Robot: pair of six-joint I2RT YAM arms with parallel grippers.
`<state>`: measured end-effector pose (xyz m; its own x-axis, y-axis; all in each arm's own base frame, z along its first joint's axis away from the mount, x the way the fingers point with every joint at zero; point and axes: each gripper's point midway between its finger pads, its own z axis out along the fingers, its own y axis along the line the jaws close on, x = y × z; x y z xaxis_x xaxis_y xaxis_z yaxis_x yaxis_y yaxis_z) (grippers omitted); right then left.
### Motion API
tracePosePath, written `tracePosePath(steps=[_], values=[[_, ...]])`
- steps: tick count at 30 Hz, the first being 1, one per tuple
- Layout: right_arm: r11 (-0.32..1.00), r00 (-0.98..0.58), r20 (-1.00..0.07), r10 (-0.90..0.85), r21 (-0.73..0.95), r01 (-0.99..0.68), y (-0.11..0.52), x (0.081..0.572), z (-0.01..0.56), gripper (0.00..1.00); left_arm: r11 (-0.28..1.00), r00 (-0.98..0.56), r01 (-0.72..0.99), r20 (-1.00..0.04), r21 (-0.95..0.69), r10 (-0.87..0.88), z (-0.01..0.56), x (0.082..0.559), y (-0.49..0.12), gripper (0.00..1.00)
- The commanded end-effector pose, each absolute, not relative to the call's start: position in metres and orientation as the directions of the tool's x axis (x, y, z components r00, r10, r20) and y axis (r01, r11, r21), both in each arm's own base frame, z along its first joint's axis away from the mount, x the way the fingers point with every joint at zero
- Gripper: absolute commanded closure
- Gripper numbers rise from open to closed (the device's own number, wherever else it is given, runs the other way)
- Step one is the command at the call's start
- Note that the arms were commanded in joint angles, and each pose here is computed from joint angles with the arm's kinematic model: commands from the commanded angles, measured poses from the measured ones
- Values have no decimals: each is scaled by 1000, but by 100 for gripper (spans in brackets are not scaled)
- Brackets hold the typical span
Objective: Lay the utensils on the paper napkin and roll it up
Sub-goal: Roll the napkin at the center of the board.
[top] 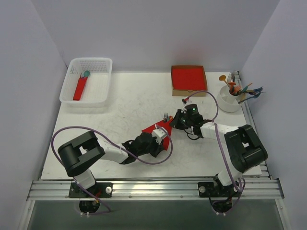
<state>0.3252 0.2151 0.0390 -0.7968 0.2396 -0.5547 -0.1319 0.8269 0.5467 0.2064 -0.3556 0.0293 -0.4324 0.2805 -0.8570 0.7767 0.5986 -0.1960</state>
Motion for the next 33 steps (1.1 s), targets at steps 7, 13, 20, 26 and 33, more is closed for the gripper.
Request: tracePosePath(steps=[7, 13, 20, 26, 33], values=[[849, -801, -556, 221, 514, -123, 212, 328, 31, 100, 582, -427, 789, -857, -198, 288, 35, 202, -361, 76], [860, -816, -539, 211, 499, -108, 211, 329, 17, 100, 582, -423, 790, -858, -192, 291, 35, 202, -360, 76], [889, -822, -534, 200, 451, -77, 204, 333, 6, 100, 571, -422, 797, -859, -198, 291, 33, 198, -359, 76], [912, -815, -546, 194, 405, -55, 197, 342, 5, 100, 558, -422, 804, -859, -206, 290, 31, 195, -358, 77], [929, -805, -564, 184, 368, -45, 196, 358, 10, 100, 548, -424, 809, -856, -212, 295, 28, 191, -357, 80]])
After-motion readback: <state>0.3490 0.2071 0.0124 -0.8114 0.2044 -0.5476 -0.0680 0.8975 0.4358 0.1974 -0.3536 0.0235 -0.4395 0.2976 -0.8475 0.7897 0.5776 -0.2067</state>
